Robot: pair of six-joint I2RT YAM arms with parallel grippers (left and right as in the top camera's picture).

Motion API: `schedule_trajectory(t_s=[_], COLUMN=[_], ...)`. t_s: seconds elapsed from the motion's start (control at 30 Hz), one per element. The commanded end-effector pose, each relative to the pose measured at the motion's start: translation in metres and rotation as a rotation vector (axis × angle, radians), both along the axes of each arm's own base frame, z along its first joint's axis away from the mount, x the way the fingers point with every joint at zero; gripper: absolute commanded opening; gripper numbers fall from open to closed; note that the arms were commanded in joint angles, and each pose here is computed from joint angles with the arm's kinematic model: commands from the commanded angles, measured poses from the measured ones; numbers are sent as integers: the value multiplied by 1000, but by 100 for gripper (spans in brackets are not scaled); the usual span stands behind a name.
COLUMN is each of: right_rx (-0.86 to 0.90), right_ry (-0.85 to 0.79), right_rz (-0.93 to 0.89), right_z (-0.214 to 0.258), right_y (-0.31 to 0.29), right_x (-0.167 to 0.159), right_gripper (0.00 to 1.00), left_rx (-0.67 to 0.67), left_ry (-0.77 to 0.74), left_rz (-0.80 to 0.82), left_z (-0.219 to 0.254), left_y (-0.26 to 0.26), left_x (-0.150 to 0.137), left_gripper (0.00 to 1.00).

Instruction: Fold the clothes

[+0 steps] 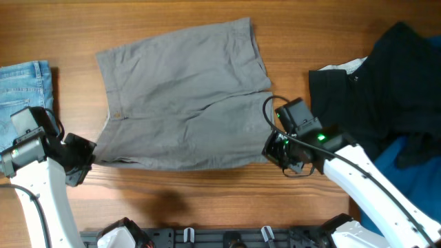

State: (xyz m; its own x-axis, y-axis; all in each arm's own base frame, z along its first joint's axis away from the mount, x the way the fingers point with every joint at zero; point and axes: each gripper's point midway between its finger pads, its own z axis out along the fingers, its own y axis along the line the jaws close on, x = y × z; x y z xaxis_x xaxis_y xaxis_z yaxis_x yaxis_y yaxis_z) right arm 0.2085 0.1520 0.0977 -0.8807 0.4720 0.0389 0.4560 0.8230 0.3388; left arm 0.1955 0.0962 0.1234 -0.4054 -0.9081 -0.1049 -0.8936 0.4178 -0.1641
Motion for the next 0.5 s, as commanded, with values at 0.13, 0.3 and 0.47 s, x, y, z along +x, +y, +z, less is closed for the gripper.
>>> schedule_trajectory(t_s=[0.13,0.3,0.47], right_rx=[-134,-218,-208], right_ry=[-213,-317,-451], right_rz=[40,47,47], right_z=[69,111,154], right_y=[-24,-39,-47], right_x=[28,40,63], right_gripper=[4,4,4], left_rx=[-66,-64,-32], left_ry=[-56,-60,-101], left_rz=[-112,-149,-166], left_z=[39,66,88], left_y=[-22,-26,-24], left_x=[-4,-10,-6], left_gripper=[4,4,4])
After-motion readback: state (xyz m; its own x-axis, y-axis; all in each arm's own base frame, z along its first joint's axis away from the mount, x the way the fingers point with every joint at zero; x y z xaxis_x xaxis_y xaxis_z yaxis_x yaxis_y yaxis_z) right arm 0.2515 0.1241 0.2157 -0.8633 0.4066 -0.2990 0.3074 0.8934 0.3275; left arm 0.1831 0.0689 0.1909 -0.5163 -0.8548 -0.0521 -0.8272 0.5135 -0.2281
